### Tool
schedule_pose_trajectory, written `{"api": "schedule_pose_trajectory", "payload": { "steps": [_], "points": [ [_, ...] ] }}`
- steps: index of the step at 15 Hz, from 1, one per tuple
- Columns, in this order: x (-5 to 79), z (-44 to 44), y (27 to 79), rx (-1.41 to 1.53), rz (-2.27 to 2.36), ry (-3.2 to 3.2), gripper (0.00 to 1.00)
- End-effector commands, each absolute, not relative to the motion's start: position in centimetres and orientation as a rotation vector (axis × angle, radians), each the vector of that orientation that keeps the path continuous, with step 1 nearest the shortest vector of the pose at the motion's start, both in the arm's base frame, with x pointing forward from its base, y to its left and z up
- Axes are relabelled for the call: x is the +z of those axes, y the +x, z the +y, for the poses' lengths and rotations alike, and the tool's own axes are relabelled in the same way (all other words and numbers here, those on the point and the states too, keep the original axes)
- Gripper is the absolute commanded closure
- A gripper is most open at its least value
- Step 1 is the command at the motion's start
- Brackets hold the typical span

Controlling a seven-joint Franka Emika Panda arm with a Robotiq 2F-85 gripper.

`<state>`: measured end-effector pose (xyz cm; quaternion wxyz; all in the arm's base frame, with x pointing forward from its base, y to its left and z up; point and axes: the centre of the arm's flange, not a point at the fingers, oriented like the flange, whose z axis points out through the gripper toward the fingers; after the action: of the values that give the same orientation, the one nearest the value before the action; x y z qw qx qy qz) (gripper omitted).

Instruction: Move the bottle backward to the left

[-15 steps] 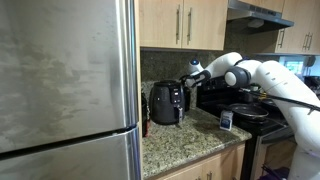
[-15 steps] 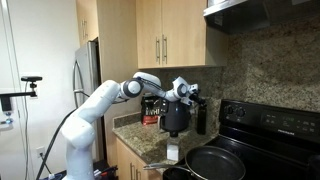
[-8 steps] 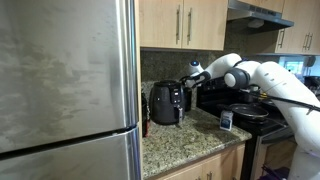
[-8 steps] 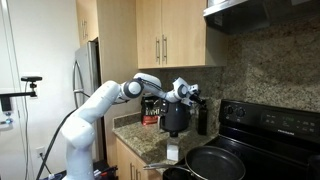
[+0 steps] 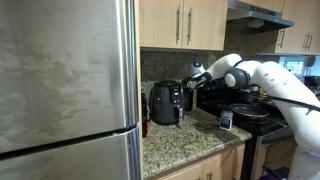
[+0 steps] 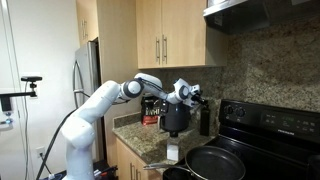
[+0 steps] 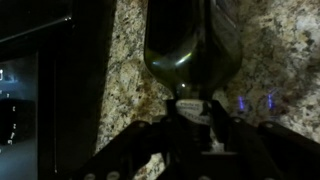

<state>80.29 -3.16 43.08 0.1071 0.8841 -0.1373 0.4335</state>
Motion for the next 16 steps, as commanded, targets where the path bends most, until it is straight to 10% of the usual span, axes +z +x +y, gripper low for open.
{"api": "schedule_pose_trajectory", "payload": {
  "steps": [1,11,12,16],
  "points": [
    [44.8,-4.7,76.7,1.226,-0.414,2.674,0.88],
    [46.7,-5.0,68.1,1.065,-0.342,2.818,0.88],
    [46.2,-5.0,67.5,1.045,-0.366,2.803,0.38],
    [44.3,-5.5,67.8,1.036,-0.359,2.782,0.17]
  ]
}}
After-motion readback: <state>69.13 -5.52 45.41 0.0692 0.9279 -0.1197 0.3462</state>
